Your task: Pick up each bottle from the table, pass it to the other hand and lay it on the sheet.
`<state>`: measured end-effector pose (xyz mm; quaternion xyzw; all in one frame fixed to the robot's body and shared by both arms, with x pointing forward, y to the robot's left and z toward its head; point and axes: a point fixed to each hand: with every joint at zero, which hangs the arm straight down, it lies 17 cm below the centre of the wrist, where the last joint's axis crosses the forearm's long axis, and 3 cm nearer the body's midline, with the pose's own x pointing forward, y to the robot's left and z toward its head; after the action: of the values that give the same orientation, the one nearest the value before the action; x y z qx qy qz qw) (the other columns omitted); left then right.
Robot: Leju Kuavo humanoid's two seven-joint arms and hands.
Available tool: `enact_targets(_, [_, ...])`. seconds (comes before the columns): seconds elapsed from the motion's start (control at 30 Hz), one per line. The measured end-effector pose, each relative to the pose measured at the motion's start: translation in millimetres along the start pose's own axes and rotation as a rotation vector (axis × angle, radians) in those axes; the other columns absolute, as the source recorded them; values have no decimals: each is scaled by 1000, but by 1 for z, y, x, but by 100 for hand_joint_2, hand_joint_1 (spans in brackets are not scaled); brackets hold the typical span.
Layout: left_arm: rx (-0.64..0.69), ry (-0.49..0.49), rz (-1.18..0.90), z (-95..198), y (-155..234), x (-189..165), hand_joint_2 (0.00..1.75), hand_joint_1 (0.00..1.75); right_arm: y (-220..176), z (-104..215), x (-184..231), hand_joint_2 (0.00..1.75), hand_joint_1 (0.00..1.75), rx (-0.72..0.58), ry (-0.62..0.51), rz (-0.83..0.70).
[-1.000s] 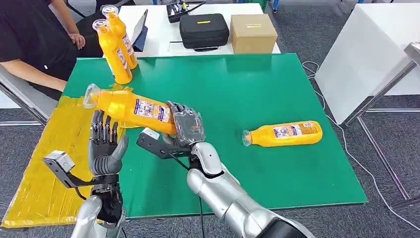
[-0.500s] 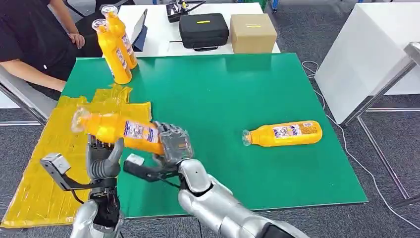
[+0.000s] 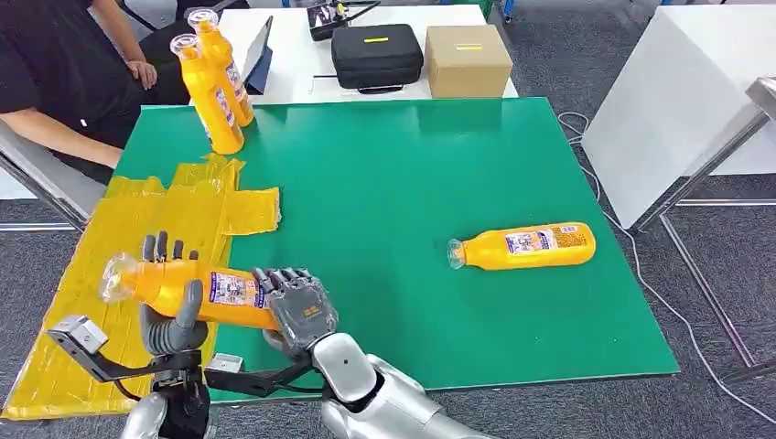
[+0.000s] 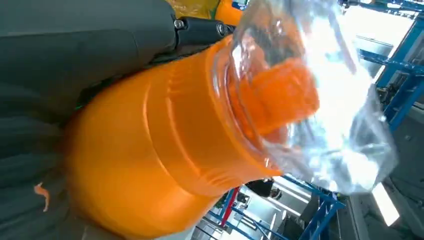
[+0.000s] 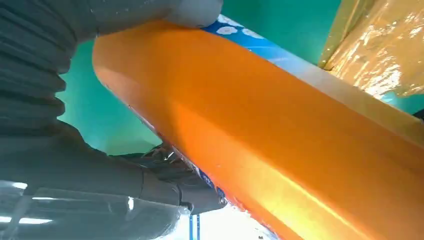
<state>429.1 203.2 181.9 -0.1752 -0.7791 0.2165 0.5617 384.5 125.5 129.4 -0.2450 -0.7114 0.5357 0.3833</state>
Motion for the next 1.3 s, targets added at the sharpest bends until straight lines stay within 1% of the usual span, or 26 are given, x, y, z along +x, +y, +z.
enact_targets(0.07, [2,-6,1,0,1,2,175,0,-2,1,3,175,175,-4,-5,-5])
enact_targets(0.1, [3,-8,1,0,1,3,175,166,-3,1,3,175,175,-6,-6,-6])
enact_targets(0.13, [3,-10,1,1,2,3,175,175,-4,1,4,175,175,-9,-8,-9])
enact_targets(0.27, [5,-10,-1,3,3,3,175,175,-7,2,6,175,175,-17,-12,-14])
enact_targets(0.37, [-1,-1,2,4,0,1,175,175,-17,-1,13,175,175,-43,-35,-12])
enact_targets(0.97, [-22,-9,7,0,-5,3,175,175,-26,0,14,175,173,-59,-36,-23])
enact_targets(1.0, [-24,-9,7,0,-5,3,175,175,-26,1,13,175,143,-59,-35,-21])
enact_targets(1.03, [-26,-8,7,-1,-6,2,175,175,-26,1,13,175,17,-60,-35,-20])
enact_targets(1.07, [-29,-6,8,-1,-7,2,175,175,-26,1,11,175,0,-60,-34,-19])
enact_targets(1.1, [-32,-6,9,-1,-7,1,175,175,-25,2,11,0,0,-59,-33,-19])
enact_targets(1.2, [-42,-9,9,-5,-10,1,175,175,-24,4,8,0,0,-61,-35,-4])
enact_targets(1.3, [-45,-5,8,-7,-10,0,175,175,-28,7,2,0,0,-80,-21,-48])
